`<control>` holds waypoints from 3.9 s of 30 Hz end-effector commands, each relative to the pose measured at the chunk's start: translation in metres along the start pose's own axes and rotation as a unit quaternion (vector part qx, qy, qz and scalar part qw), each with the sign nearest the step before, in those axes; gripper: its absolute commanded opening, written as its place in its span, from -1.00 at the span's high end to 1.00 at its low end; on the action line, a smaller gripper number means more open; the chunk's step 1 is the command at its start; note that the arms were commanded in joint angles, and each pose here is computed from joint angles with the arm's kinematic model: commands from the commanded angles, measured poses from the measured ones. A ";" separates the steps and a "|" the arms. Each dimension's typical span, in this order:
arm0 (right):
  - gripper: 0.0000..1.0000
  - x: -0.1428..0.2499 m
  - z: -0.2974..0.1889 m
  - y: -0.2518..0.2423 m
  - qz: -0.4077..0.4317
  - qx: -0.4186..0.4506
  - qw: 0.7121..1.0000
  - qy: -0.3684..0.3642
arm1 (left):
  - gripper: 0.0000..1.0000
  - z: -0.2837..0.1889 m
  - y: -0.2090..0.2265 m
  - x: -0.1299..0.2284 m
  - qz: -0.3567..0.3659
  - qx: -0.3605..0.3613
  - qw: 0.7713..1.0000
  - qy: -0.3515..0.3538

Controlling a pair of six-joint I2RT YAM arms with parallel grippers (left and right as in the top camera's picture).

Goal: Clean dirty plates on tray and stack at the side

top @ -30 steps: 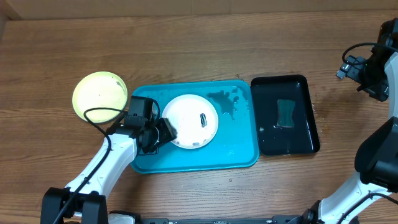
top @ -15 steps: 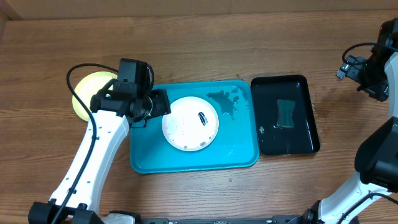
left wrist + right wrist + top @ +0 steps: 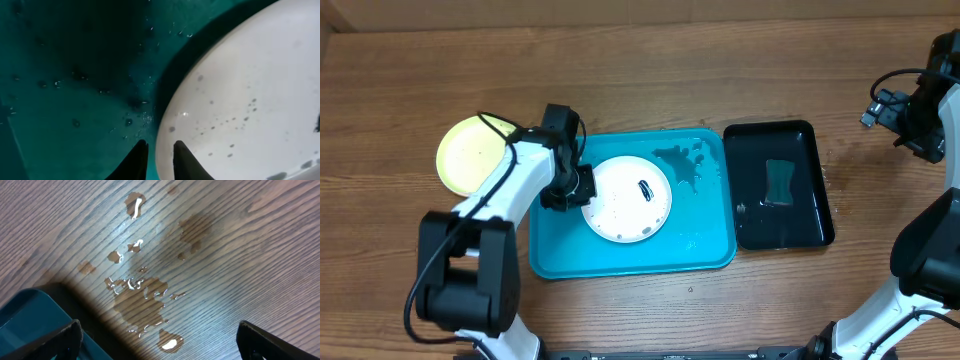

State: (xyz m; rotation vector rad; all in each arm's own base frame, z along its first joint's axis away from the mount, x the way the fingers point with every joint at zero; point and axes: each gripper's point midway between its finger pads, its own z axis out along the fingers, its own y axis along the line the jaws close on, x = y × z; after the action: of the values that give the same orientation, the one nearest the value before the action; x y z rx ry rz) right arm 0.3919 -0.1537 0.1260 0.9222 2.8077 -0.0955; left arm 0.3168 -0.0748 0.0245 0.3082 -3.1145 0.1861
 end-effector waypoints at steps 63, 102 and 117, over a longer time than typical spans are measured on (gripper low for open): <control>-0.26 0.158 0.071 0.115 -0.240 0.009 0.966 0.098 | 0.61 0.022 -0.035 -0.007 0.096 0.027 0.995 -0.022; 0.12 0.162 0.075 0.134 -0.235 -0.041 0.966 0.099 | 0.51 0.024 -0.037 -0.009 0.109 0.031 0.993 -0.029; -0.23 0.165 0.067 0.130 -0.246 -0.035 0.962 0.112 | 0.92 0.024 -0.036 -0.001 0.102 0.034 0.994 -0.011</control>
State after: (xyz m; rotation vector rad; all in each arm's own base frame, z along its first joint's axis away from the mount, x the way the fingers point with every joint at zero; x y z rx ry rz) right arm 0.3409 0.0360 0.0180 0.2232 3.1970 0.0224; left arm 0.3297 -0.1107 0.0118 0.0106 -3.1832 0.2936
